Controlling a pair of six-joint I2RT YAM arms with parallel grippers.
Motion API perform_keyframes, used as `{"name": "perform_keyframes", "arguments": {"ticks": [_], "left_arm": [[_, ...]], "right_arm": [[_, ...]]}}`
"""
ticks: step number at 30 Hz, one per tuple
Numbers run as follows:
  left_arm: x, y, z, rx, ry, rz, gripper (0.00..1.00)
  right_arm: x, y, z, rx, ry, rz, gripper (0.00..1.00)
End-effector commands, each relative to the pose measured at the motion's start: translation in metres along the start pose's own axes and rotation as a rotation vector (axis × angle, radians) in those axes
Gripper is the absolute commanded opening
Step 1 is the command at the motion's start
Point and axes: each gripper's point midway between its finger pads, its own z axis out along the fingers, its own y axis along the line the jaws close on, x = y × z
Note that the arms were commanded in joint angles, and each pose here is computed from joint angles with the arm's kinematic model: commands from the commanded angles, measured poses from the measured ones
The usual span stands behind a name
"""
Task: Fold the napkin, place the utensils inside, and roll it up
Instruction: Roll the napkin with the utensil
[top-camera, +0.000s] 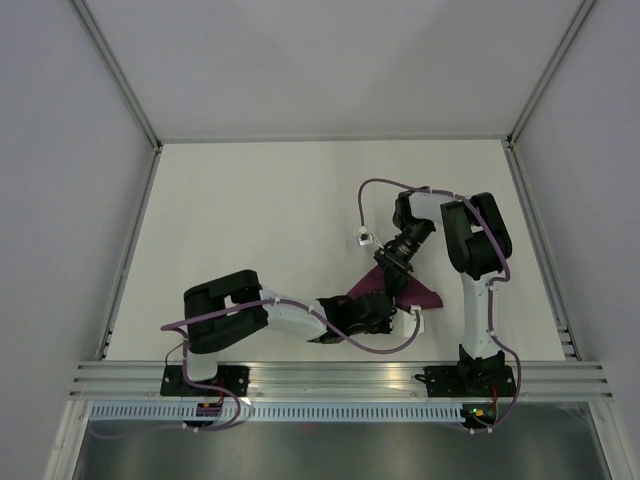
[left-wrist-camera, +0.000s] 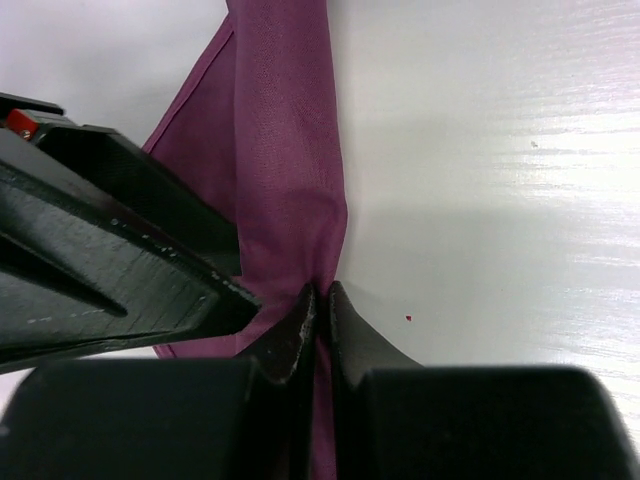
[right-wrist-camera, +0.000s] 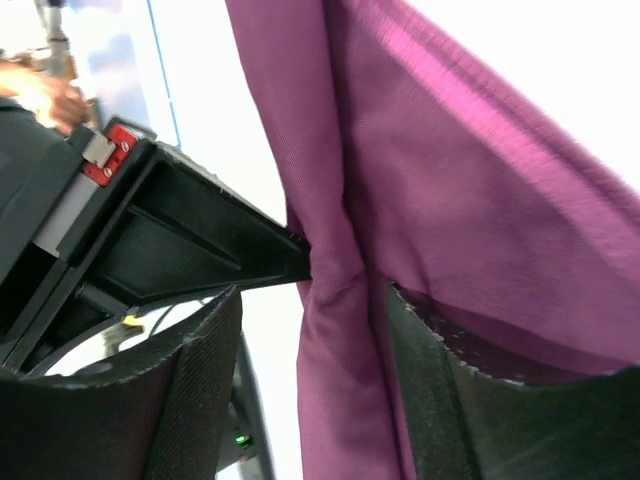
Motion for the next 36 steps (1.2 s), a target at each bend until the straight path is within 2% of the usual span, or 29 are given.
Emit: {"name": "perform_keyframes", "arguments": {"ticks": [1,11,19,26,28,29,36], "left_arm": [[0.049,-0.056,-0.001,0.225,0.148,-0.095,0.02],[0.043,-0.054,-0.006,0.326,0.123,-0.228,0.02],[0.036,-0.036,-0.014,0.447,0.119,-0.425,0.02],[0.042,-0.022,-0.015,0.559,0.165,-0.62,0.02],[0.041,-0.02,-0.015,0.584,0.167,-0.653,0.02],[0.043,-0.014,-0.012,0.585,0.173,-0.685,0.02],[0.054,-0.002,-0.01,0.645,0.201,-0.844,0.02]], "right_arm": [[-0.036,-0.041,-0.024,0.216,-0.069,-0.247,0.67],[-0.07,-0.029,-0.066,0.304,-0.219,-0.277,0.68],[-0.084,-0.012,-0.127,0.431,-0.409,-0.312,0.68],[-0.077,0.012,-0.172,0.637,-0.539,-0.418,0.68],[-0.064,0.014,-0.164,0.665,-0.527,-0.428,0.69],[-0.066,0.026,-0.171,0.723,-0.538,-0.497,0.69],[-0.032,0.046,-0.148,0.862,-0.5,-0.63,0.73]]}}
